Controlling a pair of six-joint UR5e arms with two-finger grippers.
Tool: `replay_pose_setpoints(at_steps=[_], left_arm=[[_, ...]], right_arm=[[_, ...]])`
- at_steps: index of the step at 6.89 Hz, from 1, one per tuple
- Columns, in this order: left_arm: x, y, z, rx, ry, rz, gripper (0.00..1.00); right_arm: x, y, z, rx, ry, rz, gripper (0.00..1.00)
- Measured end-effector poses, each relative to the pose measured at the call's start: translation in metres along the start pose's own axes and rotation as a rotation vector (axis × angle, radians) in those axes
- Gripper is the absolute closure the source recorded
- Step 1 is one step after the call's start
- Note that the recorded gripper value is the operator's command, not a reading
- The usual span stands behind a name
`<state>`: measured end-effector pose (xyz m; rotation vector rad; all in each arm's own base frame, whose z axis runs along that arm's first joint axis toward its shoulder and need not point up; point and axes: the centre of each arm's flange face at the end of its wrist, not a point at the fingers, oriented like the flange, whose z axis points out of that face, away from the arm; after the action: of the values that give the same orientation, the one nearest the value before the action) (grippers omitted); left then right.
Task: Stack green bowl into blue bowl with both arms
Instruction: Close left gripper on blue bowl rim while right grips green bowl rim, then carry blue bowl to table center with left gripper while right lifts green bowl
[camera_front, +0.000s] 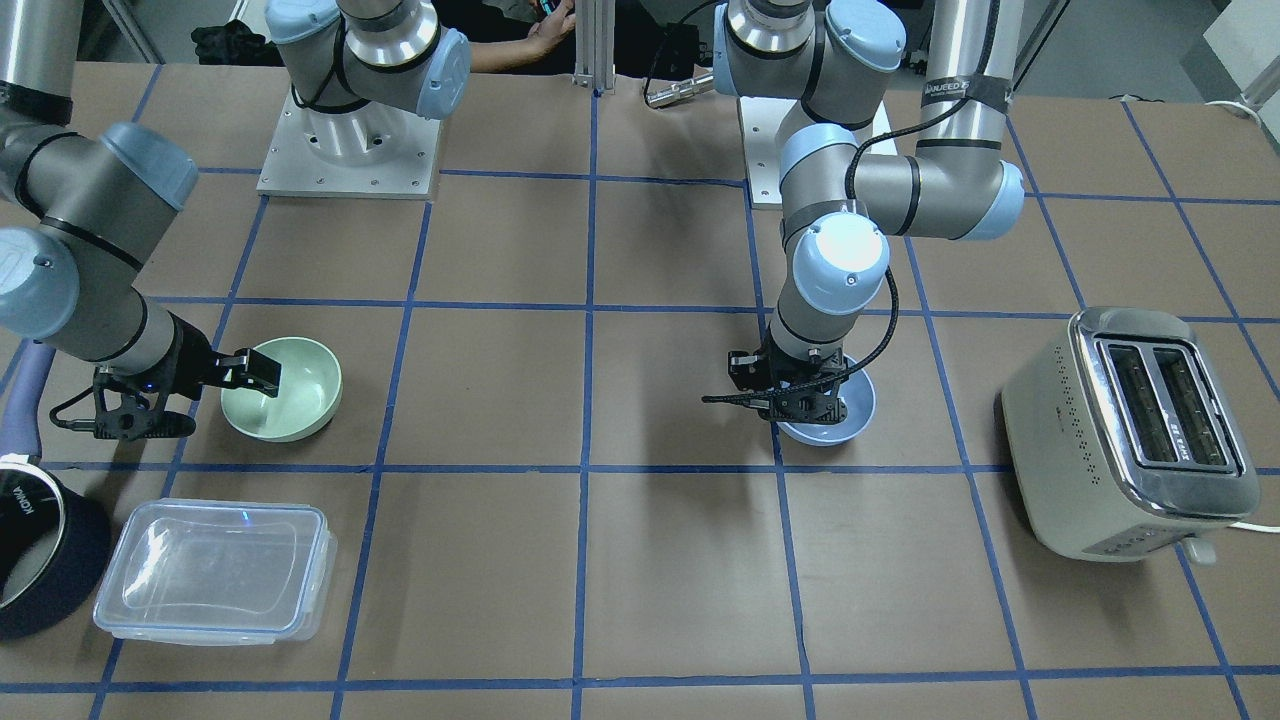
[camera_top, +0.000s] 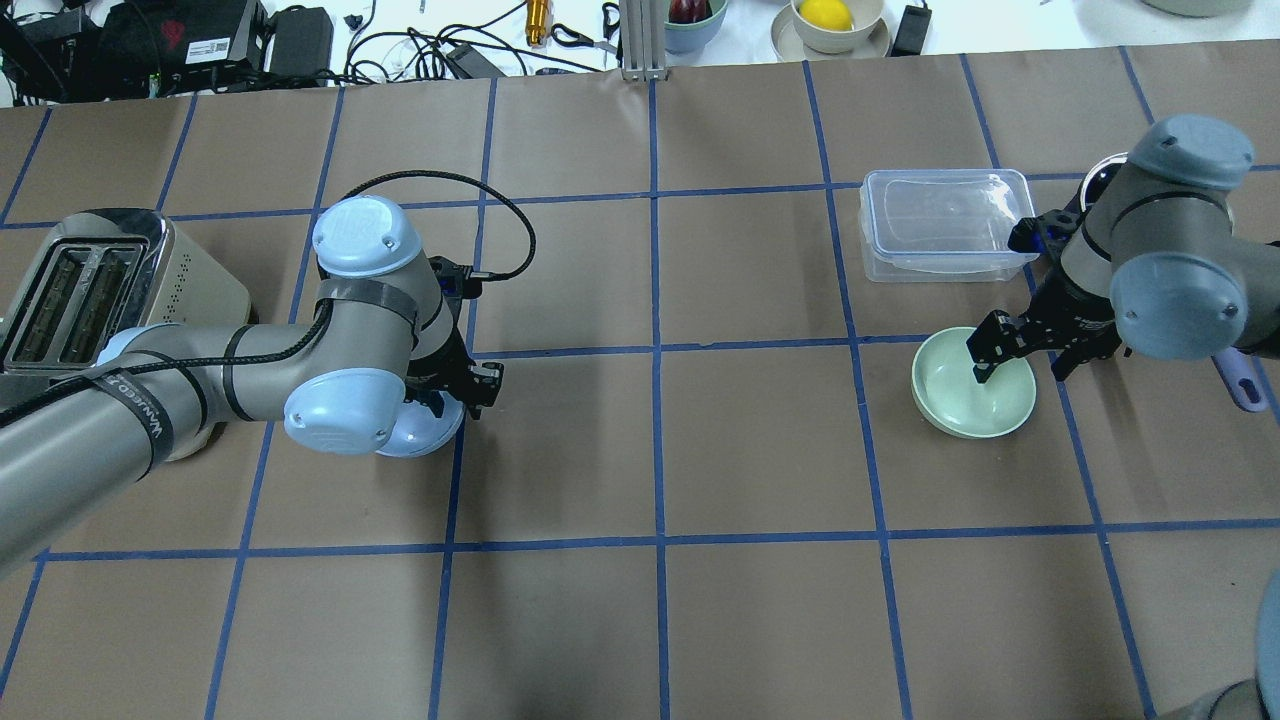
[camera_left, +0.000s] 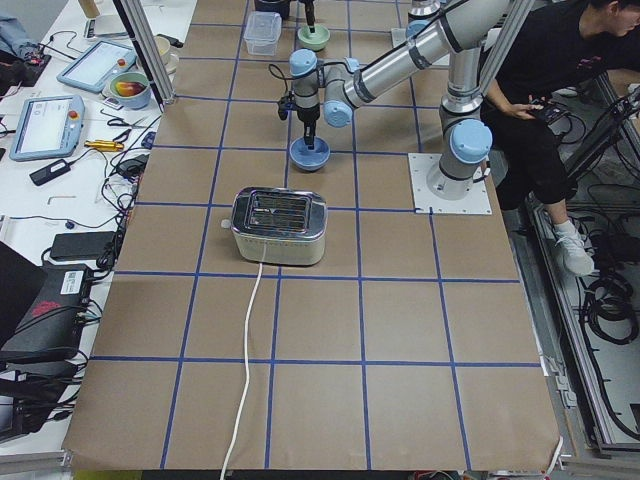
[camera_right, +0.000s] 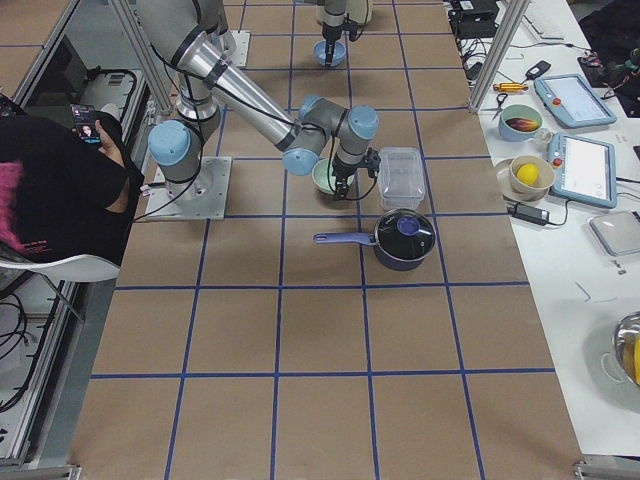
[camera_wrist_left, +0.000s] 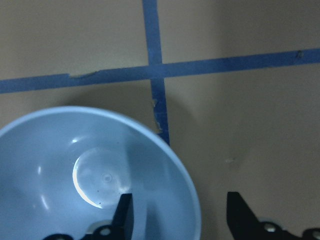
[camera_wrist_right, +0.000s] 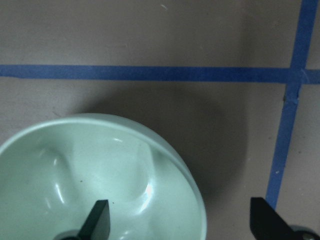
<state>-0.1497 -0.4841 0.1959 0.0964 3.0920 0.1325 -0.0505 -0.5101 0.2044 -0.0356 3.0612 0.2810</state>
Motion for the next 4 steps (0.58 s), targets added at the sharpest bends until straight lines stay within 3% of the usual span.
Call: replay_pose_setpoints(at_steps=[1,2,4], left_arm=[[0.001,-0.005,-0.004,0.012,0.001,-0.022,1.0],[0.006,-0.014,-0.015,0.039,0.009,-0.041,1.0],[0.055,-0.033,-0.057,0.094,0.039,-0.069,1.0]], right_arm=[[0.001,-0.002,0.007,-0.011,-0.004,-0.002,0.85],[0.001,-0.002,0.01,-0.018,-0.006,-0.002,1.0],[0.002,-0.001,0.012,-0.028,-0.01,-0.003,1.0]])
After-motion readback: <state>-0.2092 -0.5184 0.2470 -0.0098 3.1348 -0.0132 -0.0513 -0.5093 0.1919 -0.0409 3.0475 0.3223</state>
